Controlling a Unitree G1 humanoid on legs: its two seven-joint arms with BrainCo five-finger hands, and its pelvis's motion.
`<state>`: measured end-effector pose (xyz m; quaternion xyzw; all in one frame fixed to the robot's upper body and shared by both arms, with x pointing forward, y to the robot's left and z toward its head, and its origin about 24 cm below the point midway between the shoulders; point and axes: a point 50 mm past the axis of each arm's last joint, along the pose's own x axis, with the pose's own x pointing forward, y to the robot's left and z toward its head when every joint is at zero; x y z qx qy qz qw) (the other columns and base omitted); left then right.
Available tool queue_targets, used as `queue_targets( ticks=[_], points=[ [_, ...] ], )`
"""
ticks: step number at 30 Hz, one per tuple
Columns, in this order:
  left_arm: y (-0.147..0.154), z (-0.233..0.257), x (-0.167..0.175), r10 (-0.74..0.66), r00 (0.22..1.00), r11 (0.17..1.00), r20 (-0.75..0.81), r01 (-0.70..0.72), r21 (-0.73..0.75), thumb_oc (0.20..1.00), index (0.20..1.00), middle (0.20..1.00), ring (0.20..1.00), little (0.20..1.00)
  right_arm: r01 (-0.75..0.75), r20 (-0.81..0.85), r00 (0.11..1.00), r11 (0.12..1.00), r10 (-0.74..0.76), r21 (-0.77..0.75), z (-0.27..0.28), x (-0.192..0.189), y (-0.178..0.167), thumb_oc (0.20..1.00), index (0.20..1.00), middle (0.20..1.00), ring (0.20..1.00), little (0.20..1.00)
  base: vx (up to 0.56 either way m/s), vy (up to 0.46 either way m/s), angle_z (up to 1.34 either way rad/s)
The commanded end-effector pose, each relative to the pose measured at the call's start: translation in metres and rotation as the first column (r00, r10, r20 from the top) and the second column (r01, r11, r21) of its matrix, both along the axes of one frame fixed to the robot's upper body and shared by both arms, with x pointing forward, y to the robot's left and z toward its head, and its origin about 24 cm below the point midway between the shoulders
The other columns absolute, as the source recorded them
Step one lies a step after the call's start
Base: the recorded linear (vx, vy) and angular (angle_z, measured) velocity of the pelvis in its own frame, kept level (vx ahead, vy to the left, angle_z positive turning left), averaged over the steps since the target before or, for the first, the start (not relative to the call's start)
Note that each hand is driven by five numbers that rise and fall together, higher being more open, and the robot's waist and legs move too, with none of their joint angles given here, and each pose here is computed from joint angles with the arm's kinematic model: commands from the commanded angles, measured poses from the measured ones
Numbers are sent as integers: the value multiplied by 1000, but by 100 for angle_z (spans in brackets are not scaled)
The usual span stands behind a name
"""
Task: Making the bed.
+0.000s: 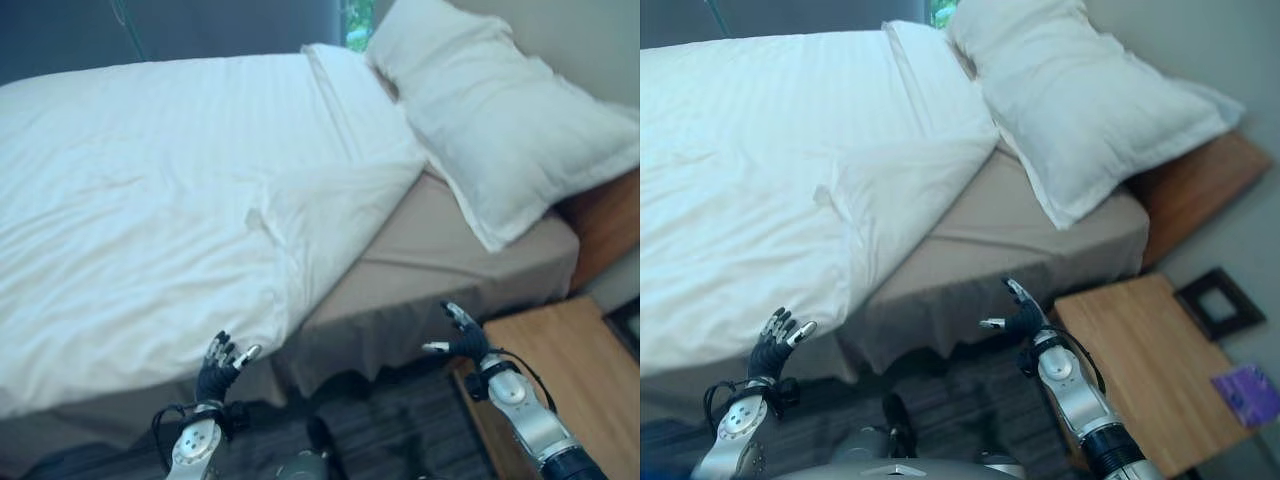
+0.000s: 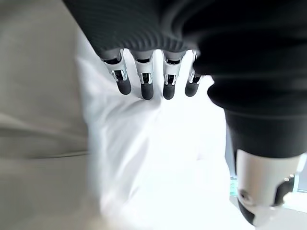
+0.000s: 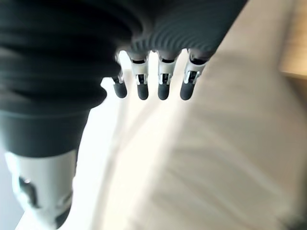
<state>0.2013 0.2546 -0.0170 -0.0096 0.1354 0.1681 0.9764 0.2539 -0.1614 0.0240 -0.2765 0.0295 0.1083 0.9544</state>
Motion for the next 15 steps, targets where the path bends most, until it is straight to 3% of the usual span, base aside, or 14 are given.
queue_targets(
  ticks=[1,5,10,15],
  points=[
    [2,39,13,-36,979,999,198,28,41,1000,1000,1000,1000,1000,-58,387,917,994,91,-96,78,41,21,1000,1000,1000,1000,1000,233,-166,112],
    [-16,58,27,-134,943,990,303,140,3,1000,1000,1000,1000,1000,-80,552,819,984,157,-160,124,61,46,1000,1000,1000,1000,1000,245,-220,94],
    [-23,76,31,-152,901,979,406,195,-65,1000,1000,1000,1000,1000,-49,583,776,944,242,-326,136,78,65,1000,1000,1000,1000,1000,215,-151,142],
    [-20,72,35,-124,913,984,389,163,-67,1000,1000,1000,1000,1000,-49,545,799,931,254,-362,133,87,70,1000,1000,1000,1000,1000,131,-75,-11]
  ],
)
